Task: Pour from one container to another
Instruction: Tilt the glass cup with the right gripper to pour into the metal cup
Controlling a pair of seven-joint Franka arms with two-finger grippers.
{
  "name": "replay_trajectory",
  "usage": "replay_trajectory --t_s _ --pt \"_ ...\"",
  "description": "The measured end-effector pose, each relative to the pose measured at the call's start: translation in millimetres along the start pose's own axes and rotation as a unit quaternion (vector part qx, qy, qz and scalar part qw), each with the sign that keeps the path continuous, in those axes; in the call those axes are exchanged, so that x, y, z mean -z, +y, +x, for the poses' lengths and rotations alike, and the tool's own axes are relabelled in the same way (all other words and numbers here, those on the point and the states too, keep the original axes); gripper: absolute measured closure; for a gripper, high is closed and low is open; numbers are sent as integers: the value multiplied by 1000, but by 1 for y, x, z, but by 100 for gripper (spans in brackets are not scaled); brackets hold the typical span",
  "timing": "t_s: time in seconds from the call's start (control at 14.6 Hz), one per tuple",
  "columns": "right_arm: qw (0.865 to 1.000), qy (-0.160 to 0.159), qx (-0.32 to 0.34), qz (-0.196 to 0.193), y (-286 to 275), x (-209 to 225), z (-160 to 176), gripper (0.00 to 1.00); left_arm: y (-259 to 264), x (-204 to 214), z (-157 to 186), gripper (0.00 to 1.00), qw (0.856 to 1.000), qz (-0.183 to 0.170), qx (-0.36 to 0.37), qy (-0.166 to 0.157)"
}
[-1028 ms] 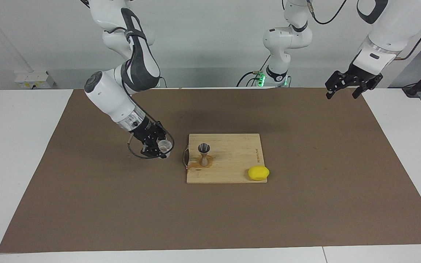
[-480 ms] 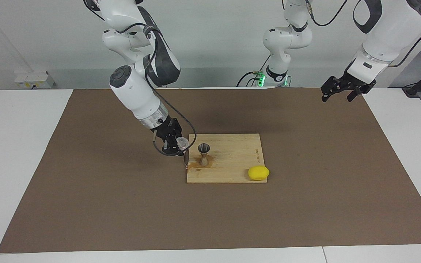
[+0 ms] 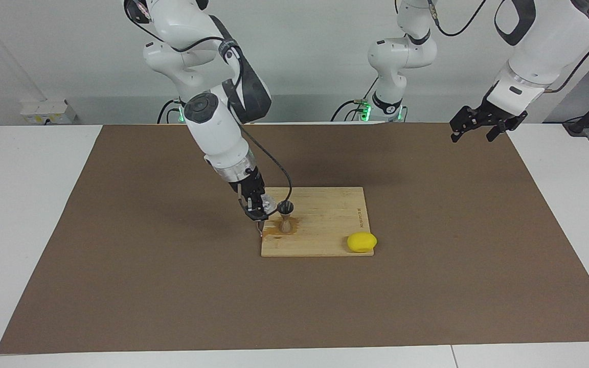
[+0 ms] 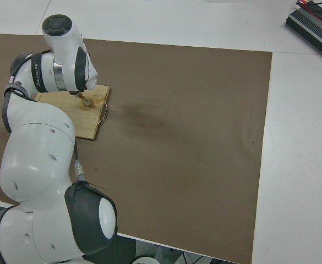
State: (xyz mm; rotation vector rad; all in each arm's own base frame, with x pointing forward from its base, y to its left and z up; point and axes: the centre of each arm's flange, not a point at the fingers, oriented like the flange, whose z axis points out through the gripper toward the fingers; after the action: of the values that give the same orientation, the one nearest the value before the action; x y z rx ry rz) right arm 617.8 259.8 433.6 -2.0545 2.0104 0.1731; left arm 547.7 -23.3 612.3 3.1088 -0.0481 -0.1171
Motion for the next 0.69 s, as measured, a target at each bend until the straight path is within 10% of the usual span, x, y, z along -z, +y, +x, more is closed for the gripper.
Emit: replay_trajectory --t_s 0.69 --pt "997 57 48 0 5 -12 -15 48 -6 2 2 0 1000 0 5 11"
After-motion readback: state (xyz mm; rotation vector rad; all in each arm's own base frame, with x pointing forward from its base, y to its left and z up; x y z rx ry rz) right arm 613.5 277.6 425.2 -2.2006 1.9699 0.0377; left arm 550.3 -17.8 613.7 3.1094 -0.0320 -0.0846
